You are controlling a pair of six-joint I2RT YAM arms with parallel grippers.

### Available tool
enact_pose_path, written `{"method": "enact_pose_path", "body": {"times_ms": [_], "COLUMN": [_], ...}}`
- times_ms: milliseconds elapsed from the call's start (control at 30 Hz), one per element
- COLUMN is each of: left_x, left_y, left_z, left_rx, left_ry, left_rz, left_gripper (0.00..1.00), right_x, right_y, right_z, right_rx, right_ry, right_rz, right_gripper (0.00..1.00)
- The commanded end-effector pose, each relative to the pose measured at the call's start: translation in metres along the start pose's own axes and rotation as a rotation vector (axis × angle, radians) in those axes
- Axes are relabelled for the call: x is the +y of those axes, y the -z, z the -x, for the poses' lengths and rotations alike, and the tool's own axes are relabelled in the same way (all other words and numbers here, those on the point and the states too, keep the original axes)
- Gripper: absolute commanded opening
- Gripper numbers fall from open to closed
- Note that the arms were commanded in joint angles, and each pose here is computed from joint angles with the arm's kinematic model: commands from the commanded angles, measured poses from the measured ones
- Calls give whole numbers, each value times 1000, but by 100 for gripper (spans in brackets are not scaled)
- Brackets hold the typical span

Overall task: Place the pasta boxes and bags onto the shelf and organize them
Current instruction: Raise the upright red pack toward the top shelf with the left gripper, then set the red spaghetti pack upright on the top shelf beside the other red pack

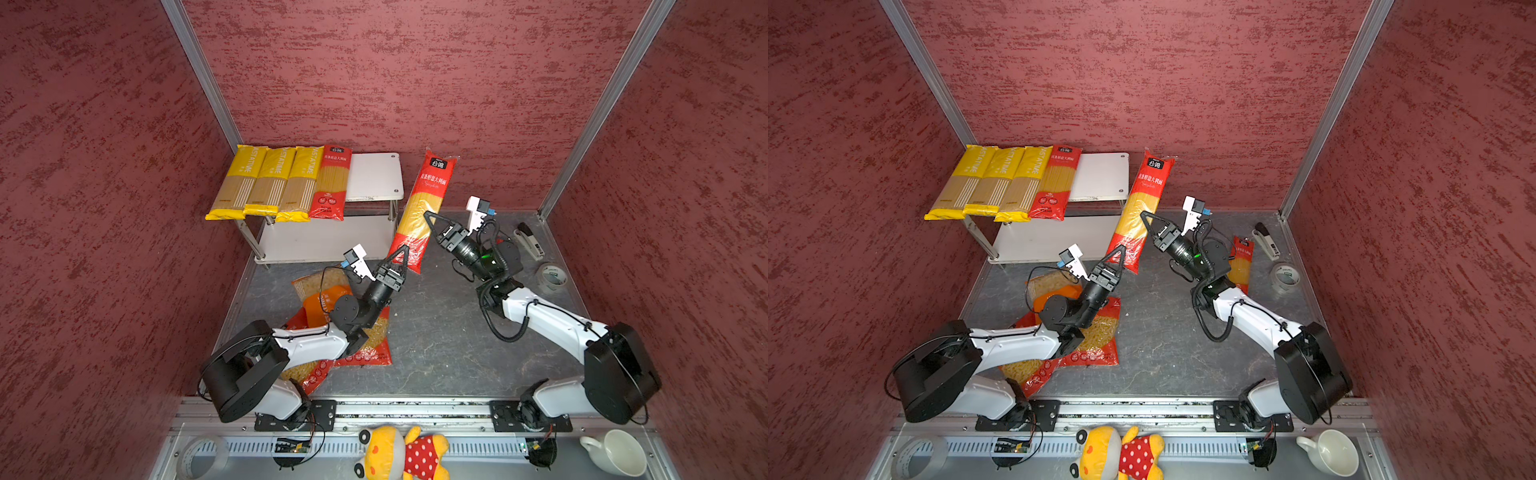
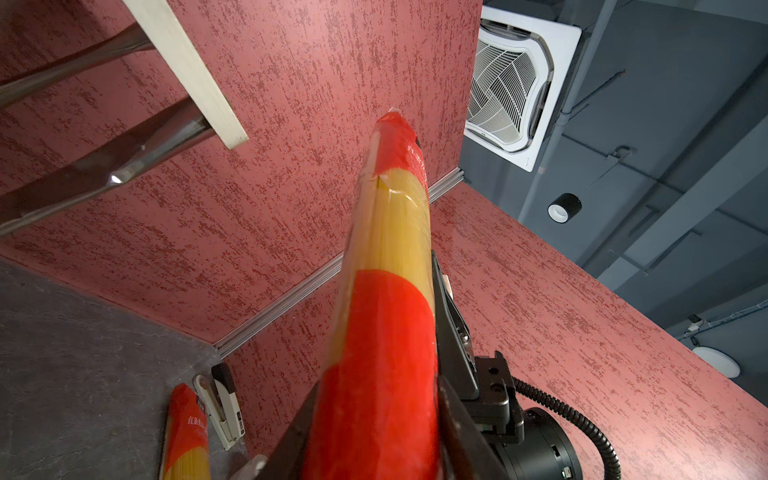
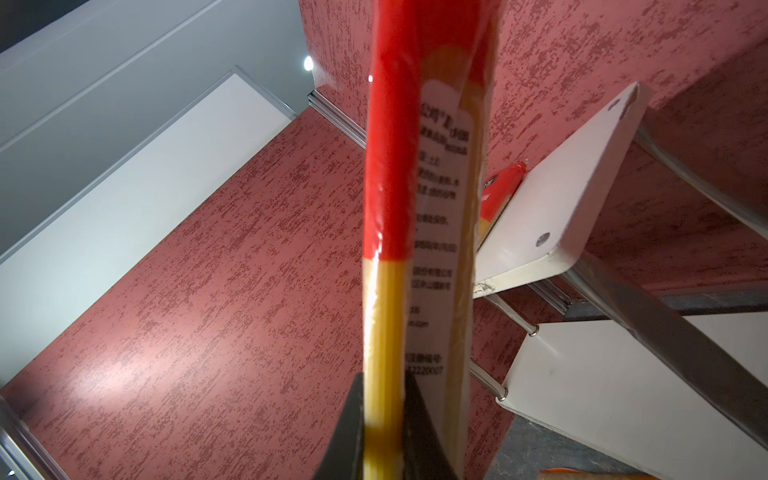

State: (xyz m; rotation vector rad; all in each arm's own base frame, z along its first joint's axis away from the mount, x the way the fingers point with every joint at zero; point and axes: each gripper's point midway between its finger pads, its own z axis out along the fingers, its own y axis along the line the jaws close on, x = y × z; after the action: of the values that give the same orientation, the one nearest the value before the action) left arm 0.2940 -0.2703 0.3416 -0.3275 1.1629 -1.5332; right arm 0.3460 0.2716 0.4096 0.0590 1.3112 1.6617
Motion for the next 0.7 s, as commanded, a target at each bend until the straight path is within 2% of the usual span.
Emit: {"method": "enact_pose_path", "body": {"times_ms": [0,200,300,467,667], "left_x": [-17,-18,-20,-24,-25], "left_y": [-7,-5,-5,-8,-9], "left_z": [8,15,20,30,46], "left_rx": [-22,-37,-51,-83,-151], "left_ry": [-1,-6,-13,-11,-5], "left_rz": [-55,-55,-59,-66,-49], "left_gripper": [34,27,23,19,11], "right_x": [72,69,65,52,32], "right_y": [-3,-3,-4,-5,-3], "right_z": [26,25,24,23,19], "right_rx": [-70,-71,-71,-78,-82], "right_ry": [56,55,47,36,34], "right_rz": [226,215,204,162,108], "right_gripper": [0,1,8,25,32]}}
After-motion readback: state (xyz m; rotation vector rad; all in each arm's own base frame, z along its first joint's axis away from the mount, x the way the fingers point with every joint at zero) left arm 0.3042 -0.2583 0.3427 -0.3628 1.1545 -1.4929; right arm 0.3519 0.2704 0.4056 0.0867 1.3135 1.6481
